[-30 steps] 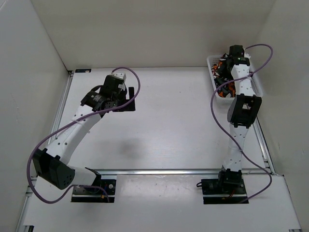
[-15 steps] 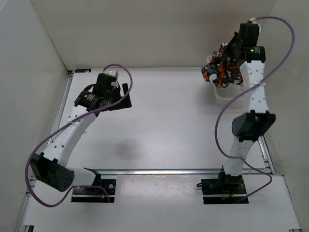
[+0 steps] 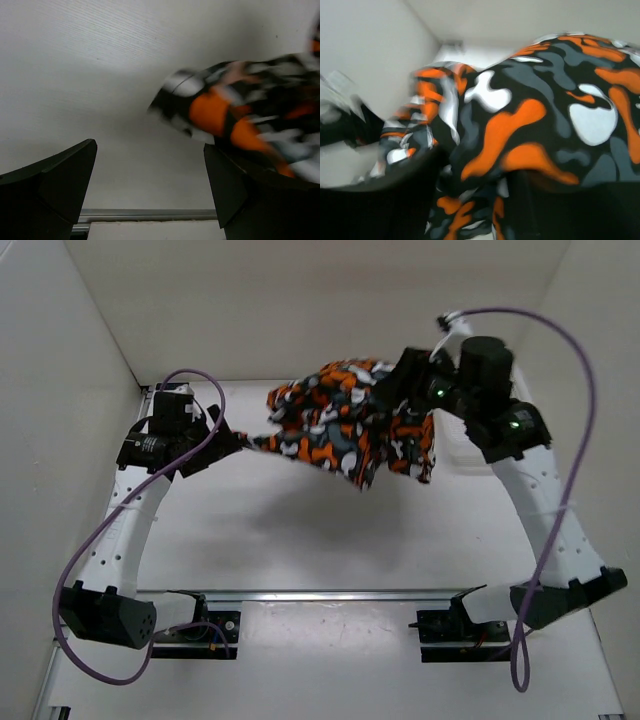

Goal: Fold and stack the shorts
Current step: Move the shorts to the center of the board, then fold the shorts

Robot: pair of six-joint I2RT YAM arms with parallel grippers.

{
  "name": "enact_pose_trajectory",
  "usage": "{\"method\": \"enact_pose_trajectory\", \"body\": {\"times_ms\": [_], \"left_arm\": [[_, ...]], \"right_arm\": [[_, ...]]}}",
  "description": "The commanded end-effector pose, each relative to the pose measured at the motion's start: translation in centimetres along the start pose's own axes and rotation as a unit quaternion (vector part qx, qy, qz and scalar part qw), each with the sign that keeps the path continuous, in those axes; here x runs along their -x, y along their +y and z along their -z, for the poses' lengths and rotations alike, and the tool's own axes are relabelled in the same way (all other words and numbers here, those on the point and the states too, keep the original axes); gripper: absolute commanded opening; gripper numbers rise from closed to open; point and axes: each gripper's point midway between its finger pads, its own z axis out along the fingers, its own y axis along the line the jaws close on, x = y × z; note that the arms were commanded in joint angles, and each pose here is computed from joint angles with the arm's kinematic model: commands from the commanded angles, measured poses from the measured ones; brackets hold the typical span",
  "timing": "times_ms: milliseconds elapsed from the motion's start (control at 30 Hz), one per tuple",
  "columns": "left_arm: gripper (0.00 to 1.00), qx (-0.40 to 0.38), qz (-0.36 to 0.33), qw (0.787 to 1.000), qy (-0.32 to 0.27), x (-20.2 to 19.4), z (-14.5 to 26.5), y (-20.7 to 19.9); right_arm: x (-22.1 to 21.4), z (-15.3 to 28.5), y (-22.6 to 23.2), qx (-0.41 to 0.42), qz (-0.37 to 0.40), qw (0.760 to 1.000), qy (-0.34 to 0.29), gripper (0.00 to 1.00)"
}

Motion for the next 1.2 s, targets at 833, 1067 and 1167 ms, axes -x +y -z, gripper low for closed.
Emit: {"method": "enact_pose_trajectory", "body": {"times_ms": [833,1067,1167], "left_arm": [[1.00,0.116,0.147,0.962,0.200,-16.5,-8.3,7.5],[0.97,0.145,0.124,0.958,0.215,-16.1,-11.1,8.0],[0.97,0.148,0.117,0.959,0.211,-15.5,-11.5,7.9]], "right_arm": [[-38.2,7.0,-10.2,-0.226,-0.216,0.872,0.377,0.72],[-41.0,4.5,-14.0,-0.289,-0.184,0.852,0.395,0.52],[-40.9,2.5,-16.2,-0.316,-0.165,0.847,0.395,0.40]]}}
